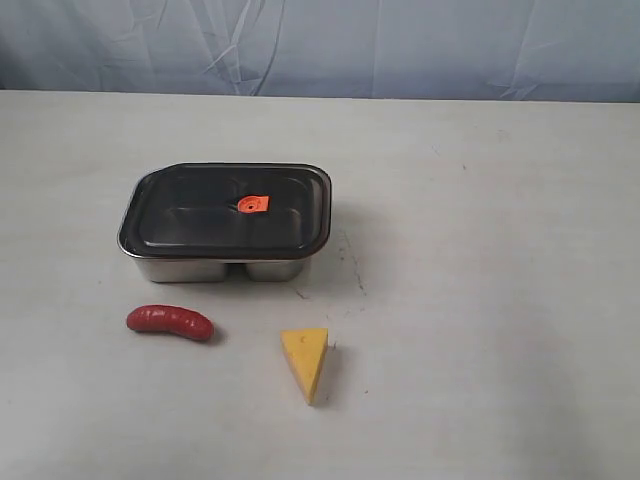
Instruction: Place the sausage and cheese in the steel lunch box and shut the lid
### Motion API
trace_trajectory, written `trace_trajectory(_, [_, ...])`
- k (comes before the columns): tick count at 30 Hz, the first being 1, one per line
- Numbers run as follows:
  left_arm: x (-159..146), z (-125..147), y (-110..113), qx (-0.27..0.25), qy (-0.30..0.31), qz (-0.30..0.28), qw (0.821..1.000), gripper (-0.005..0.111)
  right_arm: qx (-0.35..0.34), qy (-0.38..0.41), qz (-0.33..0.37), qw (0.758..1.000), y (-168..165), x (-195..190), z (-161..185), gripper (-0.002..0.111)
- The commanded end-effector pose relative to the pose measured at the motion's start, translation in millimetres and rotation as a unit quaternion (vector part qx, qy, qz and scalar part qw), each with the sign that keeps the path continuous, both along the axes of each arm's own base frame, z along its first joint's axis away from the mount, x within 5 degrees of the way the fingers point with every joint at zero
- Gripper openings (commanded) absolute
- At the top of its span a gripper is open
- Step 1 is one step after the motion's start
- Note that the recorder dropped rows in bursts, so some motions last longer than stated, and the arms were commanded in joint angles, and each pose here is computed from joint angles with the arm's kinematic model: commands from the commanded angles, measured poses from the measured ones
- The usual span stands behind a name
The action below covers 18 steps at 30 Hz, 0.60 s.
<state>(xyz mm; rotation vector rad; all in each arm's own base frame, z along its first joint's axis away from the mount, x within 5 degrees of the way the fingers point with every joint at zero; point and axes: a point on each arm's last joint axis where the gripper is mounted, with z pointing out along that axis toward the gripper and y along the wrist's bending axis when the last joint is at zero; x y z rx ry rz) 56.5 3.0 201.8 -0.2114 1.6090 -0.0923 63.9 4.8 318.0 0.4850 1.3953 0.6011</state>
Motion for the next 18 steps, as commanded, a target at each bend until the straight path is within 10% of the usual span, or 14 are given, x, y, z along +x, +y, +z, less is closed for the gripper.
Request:
trace_trajectory(1, [-0.2, -1.2, 0.0, -0.003, 0.0, 0.0, 1.0, 0.0, -0.141, 0.104, 0.044, 0.984, 5.1, 46.7, 58.5, -0.001])
trace_trajectory(10, [-0.3, -2.8, -0.4, -0.006, 0.008, -0.002, 1.0, 0.0, -0.154, 0.373, 0.306, 0.863, 23.0, 237.0, 9.8, 0.002])
trace_trajectory(18, [-0.3, -2.8, -0.4, -0.006, 0.008, -0.002, 1.0, 0.0, 0.025, 0.352, 0.529, 0.772, 64.0, 295.8, -96.4, 0.054])
